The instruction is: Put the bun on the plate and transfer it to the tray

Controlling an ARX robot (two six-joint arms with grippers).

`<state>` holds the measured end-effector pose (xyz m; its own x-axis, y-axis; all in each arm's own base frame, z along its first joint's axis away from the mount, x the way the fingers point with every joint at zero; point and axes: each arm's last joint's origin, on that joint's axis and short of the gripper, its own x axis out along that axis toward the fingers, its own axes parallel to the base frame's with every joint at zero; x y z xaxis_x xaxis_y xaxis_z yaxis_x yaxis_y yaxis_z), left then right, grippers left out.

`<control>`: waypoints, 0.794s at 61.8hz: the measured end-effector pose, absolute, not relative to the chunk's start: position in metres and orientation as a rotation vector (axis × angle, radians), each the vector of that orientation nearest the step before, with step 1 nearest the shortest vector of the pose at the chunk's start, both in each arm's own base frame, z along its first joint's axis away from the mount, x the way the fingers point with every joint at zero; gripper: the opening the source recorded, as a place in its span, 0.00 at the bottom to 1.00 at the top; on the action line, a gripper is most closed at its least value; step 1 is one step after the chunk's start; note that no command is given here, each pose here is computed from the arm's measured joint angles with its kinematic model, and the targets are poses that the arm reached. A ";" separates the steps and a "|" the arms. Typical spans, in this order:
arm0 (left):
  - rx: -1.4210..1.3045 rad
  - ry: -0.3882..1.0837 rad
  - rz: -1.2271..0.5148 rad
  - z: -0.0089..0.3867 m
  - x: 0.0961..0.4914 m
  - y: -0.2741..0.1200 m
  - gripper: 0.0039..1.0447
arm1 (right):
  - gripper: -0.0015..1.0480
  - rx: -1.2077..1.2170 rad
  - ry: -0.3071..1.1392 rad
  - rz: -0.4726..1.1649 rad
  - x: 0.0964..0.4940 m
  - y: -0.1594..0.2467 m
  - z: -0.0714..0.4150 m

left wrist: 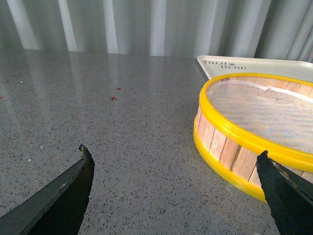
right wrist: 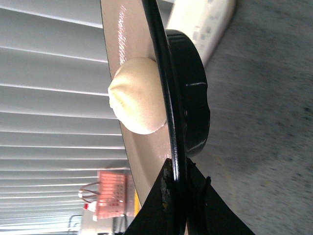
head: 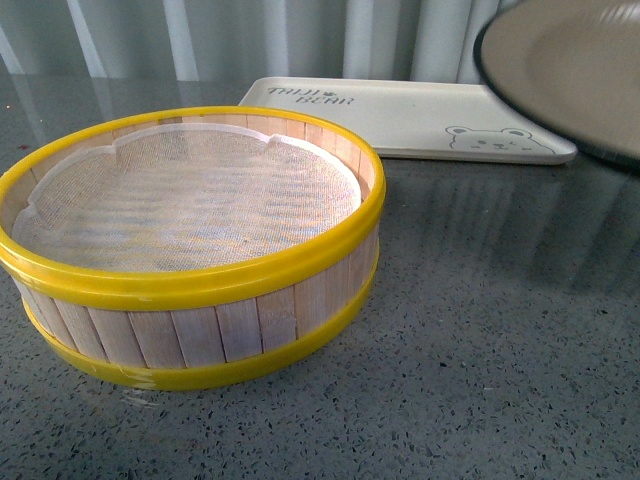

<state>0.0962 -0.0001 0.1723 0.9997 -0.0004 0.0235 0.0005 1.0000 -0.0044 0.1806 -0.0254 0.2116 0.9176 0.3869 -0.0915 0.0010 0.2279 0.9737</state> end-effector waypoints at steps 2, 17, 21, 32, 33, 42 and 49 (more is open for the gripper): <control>-0.004 -0.023 0.000 0.172 0.096 0.000 0.94 | 0.02 1.330 0.311 0.292 0.179 -0.026 0.215; -0.004 -0.023 0.000 0.172 0.096 0.000 0.94 | 0.02 1.463 0.202 0.314 0.178 -0.023 0.211; -0.004 -0.023 0.000 0.172 0.096 0.000 0.94 | 0.02 1.484 0.210 0.298 0.183 -0.022 0.207; -0.004 -0.023 -0.001 0.172 0.096 0.000 0.94 | 0.02 1.500 0.242 0.255 0.223 -0.025 0.207; -0.004 -0.023 0.000 0.172 0.096 0.000 0.94 | 0.02 1.499 0.246 0.250 0.229 -0.025 0.208; -0.004 -0.023 0.000 0.172 0.096 0.000 0.94 | 0.02 1.484 0.278 0.183 0.285 -0.029 0.215; -0.004 -0.023 0.000 0.172 0.096 0.000 0.94 | 0.02 1.463 0.338 0.147 0.318 -0.028 0.216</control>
